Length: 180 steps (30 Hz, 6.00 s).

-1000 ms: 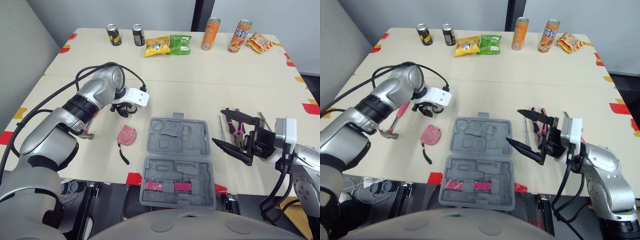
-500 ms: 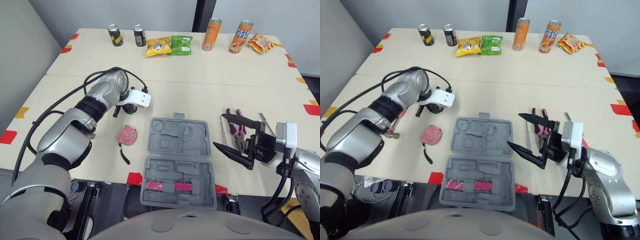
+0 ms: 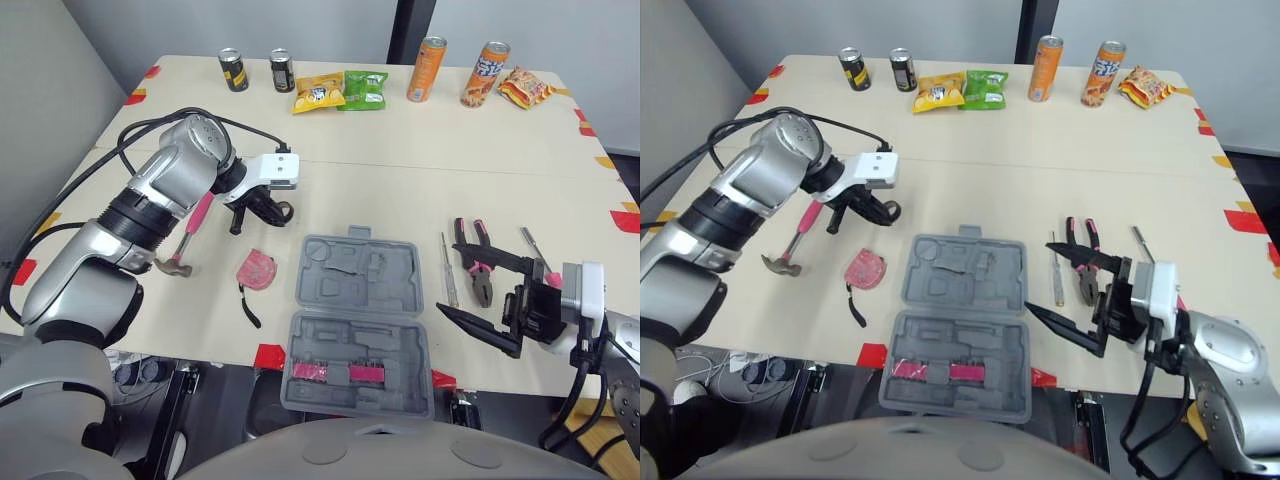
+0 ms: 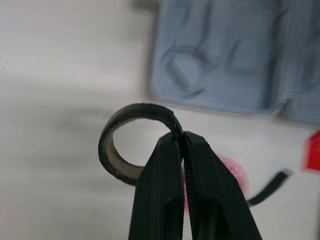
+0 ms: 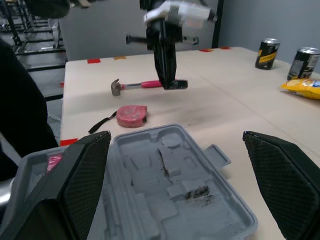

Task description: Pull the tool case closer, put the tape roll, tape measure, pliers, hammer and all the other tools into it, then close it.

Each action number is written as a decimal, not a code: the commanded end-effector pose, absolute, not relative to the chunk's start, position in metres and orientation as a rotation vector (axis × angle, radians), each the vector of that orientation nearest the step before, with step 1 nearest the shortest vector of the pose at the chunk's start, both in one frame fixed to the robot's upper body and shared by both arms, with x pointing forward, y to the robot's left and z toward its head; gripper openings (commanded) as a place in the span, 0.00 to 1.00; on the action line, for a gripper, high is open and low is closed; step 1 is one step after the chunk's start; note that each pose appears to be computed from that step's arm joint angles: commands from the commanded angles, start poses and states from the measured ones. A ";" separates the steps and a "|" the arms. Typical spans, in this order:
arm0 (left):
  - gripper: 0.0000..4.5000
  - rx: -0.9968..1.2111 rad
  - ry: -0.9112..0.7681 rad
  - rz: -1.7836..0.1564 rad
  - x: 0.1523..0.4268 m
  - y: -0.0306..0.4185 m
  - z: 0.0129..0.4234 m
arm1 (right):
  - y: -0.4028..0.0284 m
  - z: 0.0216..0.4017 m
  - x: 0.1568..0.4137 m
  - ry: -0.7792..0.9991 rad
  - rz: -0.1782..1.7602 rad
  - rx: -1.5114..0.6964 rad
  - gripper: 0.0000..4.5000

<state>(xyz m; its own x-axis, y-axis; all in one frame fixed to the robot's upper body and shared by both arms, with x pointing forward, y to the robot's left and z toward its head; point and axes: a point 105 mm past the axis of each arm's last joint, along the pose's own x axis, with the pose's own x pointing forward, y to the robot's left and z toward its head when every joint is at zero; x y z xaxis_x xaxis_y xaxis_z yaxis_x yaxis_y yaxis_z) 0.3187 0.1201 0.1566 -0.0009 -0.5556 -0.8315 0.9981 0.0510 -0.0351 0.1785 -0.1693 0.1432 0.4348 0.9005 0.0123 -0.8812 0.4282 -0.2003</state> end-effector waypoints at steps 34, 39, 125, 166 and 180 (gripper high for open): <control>0.01 0.579 1.039 -1.460 0.313 0.068 0.105 | -0.157 0.163 0.161 -0.117 1.085 -0.240 1.00; 0.01 0.578 1.044 -1.451 0.316 0.068 0.102 | -0.157 0.163 0.160 -0.113 1.083 -0.241 1.00; 0.43 0.553 0.258 -1.410 0.322 0.100 0.064 | -0.166 0.153 0.175 -0.105 1.068 -0.230 1.00; 0.86 -0.159 0.027 -0.683 0.230 0.231 0.089 | -0.238 0.099 0.181 -0.027 0.702 -0.103 1.00; 0.99 -0.146 0.175 -0.527 0.200 0.260 0.060 | -0.310 0.068 0.130 0.104 0.475 -0.073 1.00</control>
